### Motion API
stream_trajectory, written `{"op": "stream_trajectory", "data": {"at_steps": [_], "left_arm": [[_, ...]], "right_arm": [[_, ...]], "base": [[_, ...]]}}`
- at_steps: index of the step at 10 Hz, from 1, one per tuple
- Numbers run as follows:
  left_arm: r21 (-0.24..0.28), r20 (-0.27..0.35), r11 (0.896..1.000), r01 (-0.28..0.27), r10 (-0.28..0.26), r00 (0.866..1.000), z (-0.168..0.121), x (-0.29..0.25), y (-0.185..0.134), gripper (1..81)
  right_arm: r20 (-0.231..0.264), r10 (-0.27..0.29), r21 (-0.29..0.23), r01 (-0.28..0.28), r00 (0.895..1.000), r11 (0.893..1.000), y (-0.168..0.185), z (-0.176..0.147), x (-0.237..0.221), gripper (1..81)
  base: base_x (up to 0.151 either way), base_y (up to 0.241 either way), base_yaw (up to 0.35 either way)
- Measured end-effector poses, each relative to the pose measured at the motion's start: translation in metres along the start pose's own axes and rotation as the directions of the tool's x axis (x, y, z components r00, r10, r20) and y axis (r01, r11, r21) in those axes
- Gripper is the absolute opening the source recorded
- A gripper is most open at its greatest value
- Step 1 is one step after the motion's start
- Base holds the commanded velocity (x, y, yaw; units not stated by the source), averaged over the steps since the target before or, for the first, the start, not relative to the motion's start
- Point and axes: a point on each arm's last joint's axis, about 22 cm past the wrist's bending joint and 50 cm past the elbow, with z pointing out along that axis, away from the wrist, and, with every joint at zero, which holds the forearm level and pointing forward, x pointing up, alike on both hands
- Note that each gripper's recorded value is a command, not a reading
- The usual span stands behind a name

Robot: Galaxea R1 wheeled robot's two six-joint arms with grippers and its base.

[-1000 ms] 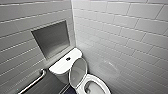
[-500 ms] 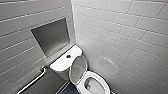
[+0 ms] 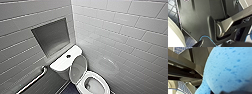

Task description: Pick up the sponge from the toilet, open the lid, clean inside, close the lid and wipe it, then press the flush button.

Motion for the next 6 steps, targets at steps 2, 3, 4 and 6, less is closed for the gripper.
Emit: {"op": "stream_trajectory", "data": {"at_steps": [2, 3, 4, 6], "left_arm": [[0.003, 0.001, 1.0, 0.0, 0.0, 1.0, 0.0, -0.001, -0.001, 81.1], [0.004, 0.002, 1.0, 0.001, -0.001, 1.0, -0.001, -0.001, -0.002, 81.1], [0.005, 0.003, 1.0, 0.001, -0.001, 1.0, -0.001, -0.002, -0.003, 81.1], [0.01, 0.004, 1.0, 0.001, -0.001, 1.0, -0.003, -0.003, -0.006, 81.1]], "right_arm": [[-0.004, -0.007, -0.034, 0.007, 1.0, 0.999, 0.011, 0.001, 0.001, 1.0], [-0.003, -0.008, -0.036, 0.007, 1.0, 0.999, 0.007, 0.004, -0.001, 1.0], [-0.001, -0.007, -0.033, 0.006, 1.0, 0.999, -0.002, 0.008, -0.005, 1.0], [0.004, -0.008, -0.046, 0.008, 1.0, 0.999, -0.002, 0.01, -0.009, 1.0]], "base": [[0.0, 0.0, 0.0], [0.0, 0.0, 0.0], [0.0, 0.0, 0.0], [0.0, 0.0, 0.0]]}}
